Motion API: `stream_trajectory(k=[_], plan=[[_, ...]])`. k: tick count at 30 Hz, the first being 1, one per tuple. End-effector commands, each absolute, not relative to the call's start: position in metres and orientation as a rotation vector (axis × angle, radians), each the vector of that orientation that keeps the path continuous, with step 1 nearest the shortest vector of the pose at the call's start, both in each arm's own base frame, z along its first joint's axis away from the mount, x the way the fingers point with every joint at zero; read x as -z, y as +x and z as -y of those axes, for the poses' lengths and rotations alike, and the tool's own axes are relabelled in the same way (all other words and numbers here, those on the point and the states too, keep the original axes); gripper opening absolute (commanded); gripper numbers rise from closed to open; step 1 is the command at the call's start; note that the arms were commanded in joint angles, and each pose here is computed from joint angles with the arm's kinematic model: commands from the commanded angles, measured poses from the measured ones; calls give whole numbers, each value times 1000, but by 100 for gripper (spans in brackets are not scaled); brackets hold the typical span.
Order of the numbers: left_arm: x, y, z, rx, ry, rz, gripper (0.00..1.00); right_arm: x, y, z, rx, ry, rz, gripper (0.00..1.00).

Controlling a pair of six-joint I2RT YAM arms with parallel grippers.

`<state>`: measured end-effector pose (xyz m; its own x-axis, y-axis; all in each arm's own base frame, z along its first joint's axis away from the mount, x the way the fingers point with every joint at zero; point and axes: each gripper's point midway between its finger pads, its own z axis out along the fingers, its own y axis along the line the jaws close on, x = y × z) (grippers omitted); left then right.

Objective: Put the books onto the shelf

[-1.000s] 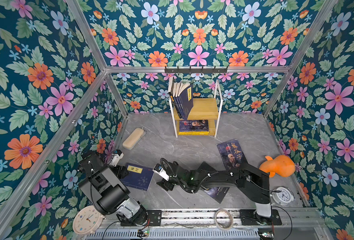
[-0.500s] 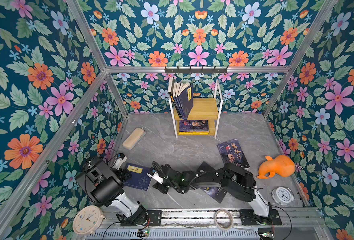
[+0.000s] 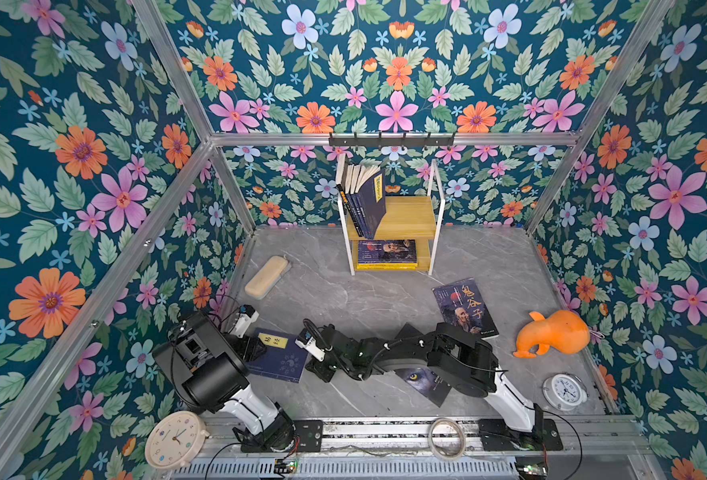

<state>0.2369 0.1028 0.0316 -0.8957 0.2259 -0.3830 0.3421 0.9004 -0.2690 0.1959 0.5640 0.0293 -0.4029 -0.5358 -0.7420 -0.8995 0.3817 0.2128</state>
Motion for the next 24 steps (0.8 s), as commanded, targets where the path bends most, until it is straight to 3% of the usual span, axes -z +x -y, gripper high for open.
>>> stream_trajectory(k=[1,9,24], plan=[[-39,231,-92,519,422,-2728,65,-27,205,-564,-831,-1192,-2098,37],[-52,229,-70,592,420,-2722,57,-29,223,-550,-811,-1147,-2104,36],[-62,236,-47,674,419,-2716,5,-35,232,-521,-754,-1120,-2092,36]])
